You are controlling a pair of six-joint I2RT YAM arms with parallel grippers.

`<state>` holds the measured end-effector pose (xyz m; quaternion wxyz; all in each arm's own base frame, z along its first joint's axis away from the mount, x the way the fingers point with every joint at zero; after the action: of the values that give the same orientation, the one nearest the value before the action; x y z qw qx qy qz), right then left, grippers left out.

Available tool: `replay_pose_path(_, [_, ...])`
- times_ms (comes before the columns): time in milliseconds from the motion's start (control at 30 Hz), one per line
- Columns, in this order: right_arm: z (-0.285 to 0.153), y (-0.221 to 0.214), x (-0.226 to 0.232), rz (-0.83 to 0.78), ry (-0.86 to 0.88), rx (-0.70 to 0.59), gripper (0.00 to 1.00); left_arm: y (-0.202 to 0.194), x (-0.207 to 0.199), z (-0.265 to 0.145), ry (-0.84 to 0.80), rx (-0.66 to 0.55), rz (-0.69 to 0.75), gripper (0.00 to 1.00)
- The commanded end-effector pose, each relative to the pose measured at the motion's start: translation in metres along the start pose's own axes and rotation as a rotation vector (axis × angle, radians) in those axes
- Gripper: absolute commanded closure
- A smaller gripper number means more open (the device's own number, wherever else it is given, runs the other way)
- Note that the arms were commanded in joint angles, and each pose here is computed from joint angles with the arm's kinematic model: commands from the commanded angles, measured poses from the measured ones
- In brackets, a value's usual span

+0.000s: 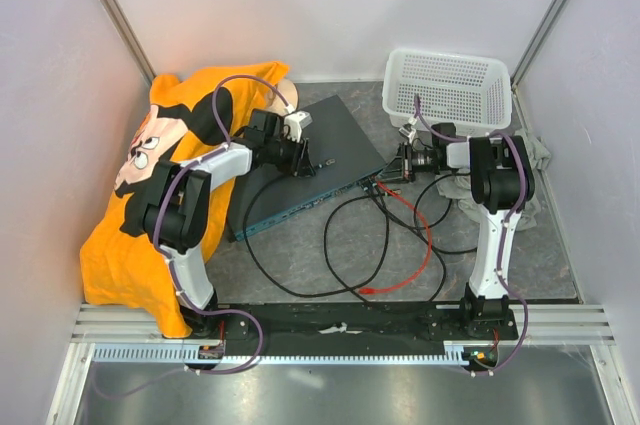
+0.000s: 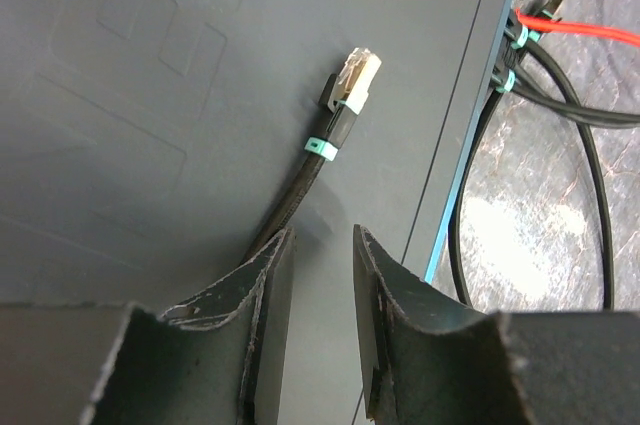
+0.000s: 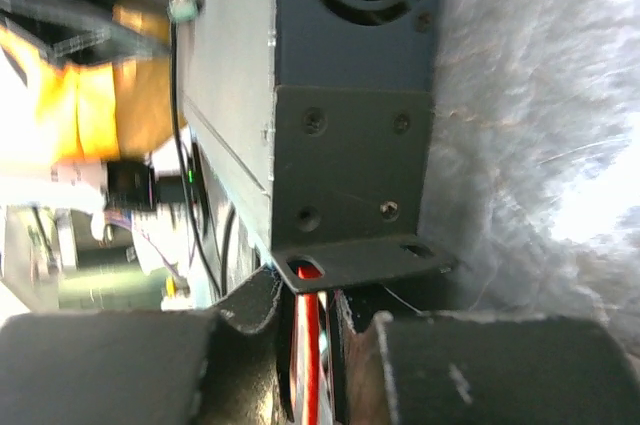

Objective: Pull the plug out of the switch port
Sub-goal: Pull the connector from the switch port.

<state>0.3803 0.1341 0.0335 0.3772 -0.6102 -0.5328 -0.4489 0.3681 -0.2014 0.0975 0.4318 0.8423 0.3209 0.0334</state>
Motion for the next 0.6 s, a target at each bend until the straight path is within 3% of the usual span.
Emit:
replay_pose_path(0, [-0.016,-0.075,-0.036,0.178,0.000,0.247,0.99,-0.020,0.001,0.017,0.002,0.070,-0.031,0.62])
replay_pose_path(167, [-0.024,-0.089,-0.034,0.168,0.042,0.341,1.00,-0.017,-0.002,0.020,-0.004,0.070,-0.003,0.62])
replay_pose_path(300, [-0.034,-0.086,-0.030,0.156,0.064,0.306,1.00,-0.016,-0.002,0.021,-0.004,0.071,0.002,0.62])
replay_pose_path(467, [-0.035,-0.084,-0.023,0.180,0.006,0.281,0.64,-0.016,-0.003,0.021,-0.004,0.074,0.010,0.62])
replay_pose_path(500, [-0.031,-0.083,-0.036,0.132,-0.030,0.242,0.61,-0.016,-0.003,0.020,-0.004,0.075,0.011,0.62])
replay_pose_path(533, [-0.034,-0.077,-0.023,0.217,-0.085,0.190,0.56,-0.016,-0.004,0.021,-0.004,0.077,0.010,0.62])
replay_pose_path(567, [-0.035,-0.073,-0.032,0.192,-0.184,0.139,0.52,-0.016,-0.005,0.021,-0.005,0.077,0.013,0.62])
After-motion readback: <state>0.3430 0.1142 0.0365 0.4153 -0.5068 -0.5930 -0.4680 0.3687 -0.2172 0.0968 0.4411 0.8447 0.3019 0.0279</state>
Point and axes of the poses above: each gripper's point midway between its finger pads, its own z axis out along the fingers, its own x axis along the line the jaws close on, y = z × x, the point moved 5 cm from there along -z, back along the fingers, and after that the axes turned 15 degrees about z, right-handed, at the moved point
